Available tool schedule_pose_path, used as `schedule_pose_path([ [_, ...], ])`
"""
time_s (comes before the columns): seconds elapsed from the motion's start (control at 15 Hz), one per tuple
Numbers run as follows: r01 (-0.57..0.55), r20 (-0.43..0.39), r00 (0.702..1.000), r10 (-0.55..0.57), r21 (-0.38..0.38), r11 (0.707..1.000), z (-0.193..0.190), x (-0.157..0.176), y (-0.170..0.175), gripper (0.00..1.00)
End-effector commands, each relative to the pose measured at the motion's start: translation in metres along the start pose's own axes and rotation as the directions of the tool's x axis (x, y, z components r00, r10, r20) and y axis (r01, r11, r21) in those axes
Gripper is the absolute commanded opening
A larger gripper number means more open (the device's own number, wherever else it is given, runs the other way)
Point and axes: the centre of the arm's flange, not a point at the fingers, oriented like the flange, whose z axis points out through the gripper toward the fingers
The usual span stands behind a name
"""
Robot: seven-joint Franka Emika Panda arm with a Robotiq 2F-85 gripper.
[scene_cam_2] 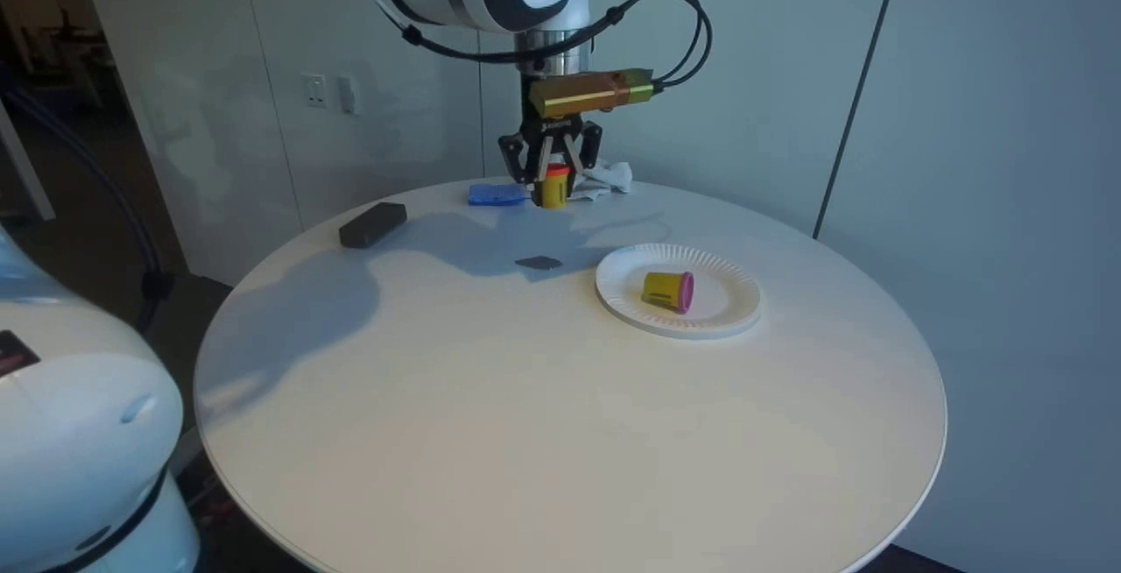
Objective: Remove the yellow containers from the white plate.
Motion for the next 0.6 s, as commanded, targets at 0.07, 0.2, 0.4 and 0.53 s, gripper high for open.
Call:
schedule_pose_path([
  [0.07, 0.165, 0.078, 0.982, -0.169, 0.057, 0.985, 0.017, 0.036, -0.023, 0.21],
  [0.2, 0.243, 0.094, 0.963, -0.251, 0.081, 0.967, 0.024, 0.054, -0.035, 0.21],
  [0.4, 0.362, 0.050, 0.928, -0.370, 0.120, 0.924, 0.031, 0.081, -0.052, 0.21],
  [0.53, 0.420, 0.017, 0.904, -0.426, 0.141, 0.897, 0.037, 0.096, -0.061, 0.21],
])
